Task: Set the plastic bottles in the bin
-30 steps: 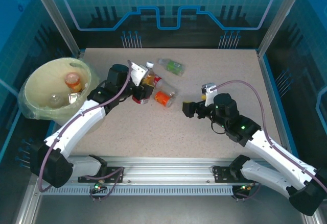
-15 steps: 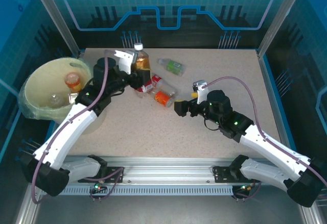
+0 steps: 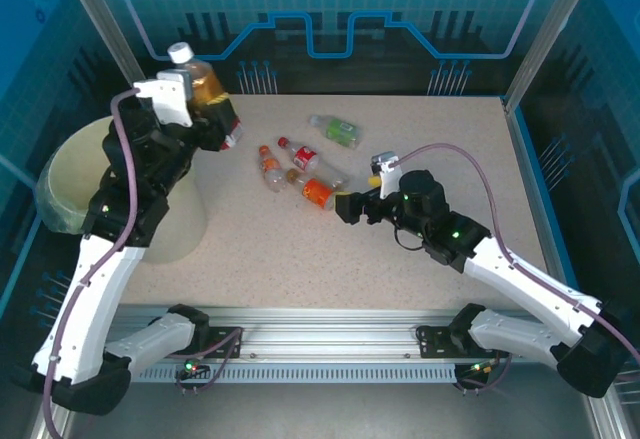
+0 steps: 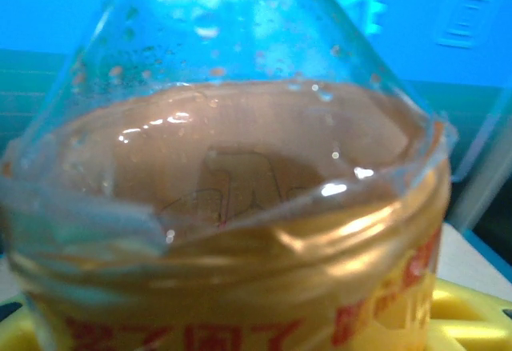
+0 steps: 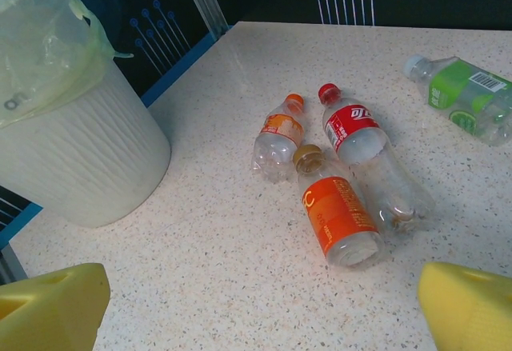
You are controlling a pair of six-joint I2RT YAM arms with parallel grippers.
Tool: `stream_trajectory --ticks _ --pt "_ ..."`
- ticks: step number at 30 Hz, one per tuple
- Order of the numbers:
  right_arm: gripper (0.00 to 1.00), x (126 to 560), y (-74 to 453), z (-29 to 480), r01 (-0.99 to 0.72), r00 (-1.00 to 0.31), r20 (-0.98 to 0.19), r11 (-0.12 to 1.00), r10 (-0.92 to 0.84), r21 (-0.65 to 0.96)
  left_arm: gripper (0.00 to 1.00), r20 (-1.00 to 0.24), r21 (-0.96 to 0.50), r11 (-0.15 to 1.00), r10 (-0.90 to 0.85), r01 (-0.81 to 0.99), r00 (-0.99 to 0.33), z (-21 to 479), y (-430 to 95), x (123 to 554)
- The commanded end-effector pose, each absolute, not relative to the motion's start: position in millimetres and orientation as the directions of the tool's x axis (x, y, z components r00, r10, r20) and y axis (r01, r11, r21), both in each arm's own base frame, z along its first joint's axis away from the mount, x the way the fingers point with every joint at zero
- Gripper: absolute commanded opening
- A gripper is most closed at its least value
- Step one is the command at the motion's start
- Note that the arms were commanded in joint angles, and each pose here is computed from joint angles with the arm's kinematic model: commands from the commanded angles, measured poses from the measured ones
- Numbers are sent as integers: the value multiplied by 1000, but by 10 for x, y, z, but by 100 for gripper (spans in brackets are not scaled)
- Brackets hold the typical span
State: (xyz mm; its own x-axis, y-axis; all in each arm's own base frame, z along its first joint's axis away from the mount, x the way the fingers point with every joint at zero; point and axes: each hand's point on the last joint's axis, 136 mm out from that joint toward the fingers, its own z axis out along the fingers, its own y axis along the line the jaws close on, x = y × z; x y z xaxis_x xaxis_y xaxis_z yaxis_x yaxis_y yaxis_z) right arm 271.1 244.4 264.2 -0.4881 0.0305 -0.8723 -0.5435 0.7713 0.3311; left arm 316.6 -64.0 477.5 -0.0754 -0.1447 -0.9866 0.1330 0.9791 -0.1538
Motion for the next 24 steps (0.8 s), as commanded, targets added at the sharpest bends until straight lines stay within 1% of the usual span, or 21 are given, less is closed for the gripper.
stream_trajectory --ticks 1,7,13,14,15,21,24 --pt "100 2700 2528 2797 -574 -459 -888 752 32 324 45 -989 -127 988 -132 -87 -62 4808 -116 3112" --pt "100 2717 2518 2781 -567 -457 -889 761 28 315 46 -975 -171 942 -204 -288 -87 4628 495 3088" --pt "100 2724 2502 2760 -560 -457 -889 770 21 306 47 -943 -236 843 -318 -483 -94 4340 1109 2926" --pt "100 2728 2500 2751 -557 -458 -889 773 20 305 47 -941 -229 826 -323 -515 -101 4288 1202 2898" --pt "100 2742 2510 2877 -561 -442 -896 768 35 307 47 -939 -217 806 -327 -550 -109 4243 1302 2858" --pt "100 2765 2516 2876 -560 -440 -898 774 24 295 50 -924 -95 668 -336 -738 -185 3945 1896 2548" --pt "100 2799 2526 2891 -559 -433 -901 781 12 279 53 -899 15 612 -338 -790 -279 3735 2079 2431"
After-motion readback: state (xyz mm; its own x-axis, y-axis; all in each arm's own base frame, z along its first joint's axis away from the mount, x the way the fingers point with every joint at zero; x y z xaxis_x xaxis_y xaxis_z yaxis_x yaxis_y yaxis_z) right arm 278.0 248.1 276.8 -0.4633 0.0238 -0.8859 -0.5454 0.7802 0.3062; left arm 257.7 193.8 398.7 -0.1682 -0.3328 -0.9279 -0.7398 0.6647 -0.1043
